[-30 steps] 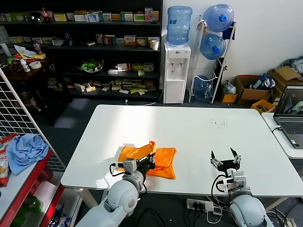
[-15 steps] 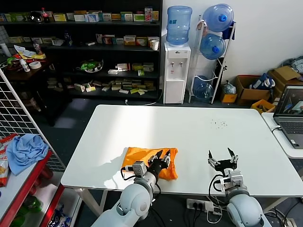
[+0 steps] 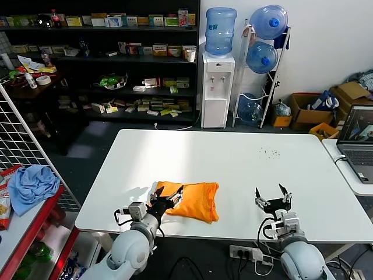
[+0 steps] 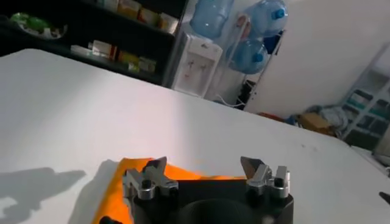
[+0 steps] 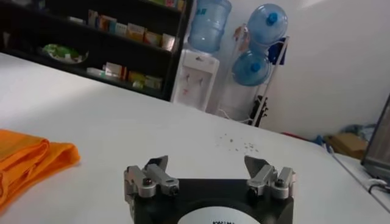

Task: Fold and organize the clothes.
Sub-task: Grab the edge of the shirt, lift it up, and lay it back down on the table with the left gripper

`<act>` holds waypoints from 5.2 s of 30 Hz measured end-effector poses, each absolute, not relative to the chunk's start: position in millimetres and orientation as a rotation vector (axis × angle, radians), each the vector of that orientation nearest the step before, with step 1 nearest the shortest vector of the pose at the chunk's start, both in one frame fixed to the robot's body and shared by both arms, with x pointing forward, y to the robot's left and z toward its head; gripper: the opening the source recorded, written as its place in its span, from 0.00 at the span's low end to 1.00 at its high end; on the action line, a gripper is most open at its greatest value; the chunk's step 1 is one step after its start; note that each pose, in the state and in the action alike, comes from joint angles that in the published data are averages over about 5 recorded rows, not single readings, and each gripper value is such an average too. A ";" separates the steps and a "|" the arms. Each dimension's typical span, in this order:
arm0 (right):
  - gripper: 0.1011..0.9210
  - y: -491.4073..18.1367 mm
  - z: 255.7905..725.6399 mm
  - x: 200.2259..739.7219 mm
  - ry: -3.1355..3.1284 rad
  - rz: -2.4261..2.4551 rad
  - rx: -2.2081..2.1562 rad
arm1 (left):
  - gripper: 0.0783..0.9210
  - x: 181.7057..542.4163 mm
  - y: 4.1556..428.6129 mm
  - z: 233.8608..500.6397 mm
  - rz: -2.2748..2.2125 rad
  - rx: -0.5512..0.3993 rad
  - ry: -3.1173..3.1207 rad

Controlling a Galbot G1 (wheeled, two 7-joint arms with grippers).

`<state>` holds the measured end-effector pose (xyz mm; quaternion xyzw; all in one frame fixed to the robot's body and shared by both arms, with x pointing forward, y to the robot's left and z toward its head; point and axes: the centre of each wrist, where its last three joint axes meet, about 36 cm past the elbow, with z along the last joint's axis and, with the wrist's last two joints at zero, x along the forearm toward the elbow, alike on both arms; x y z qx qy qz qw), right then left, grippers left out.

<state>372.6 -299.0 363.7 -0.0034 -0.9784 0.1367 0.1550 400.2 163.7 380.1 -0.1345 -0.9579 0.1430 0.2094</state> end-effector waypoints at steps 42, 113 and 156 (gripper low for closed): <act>0.88 -306.6 367.9 370.5 -2.789 0.363 0.042 | 0.55 455.8 247.8 337.7 0.195 -0.548 -2.471; 0.88 -286.7 369.7 378.4 -2.823 0.343 0.090 | 0.09 470.7 450.6 438.7 -0.713 0.218 -2.578; 0.88 -310.2 364.2 359.0 -2.812 0.440 -0.006 | 0.09 435.7 53.6 353.9 0.162 -0.290 -2.704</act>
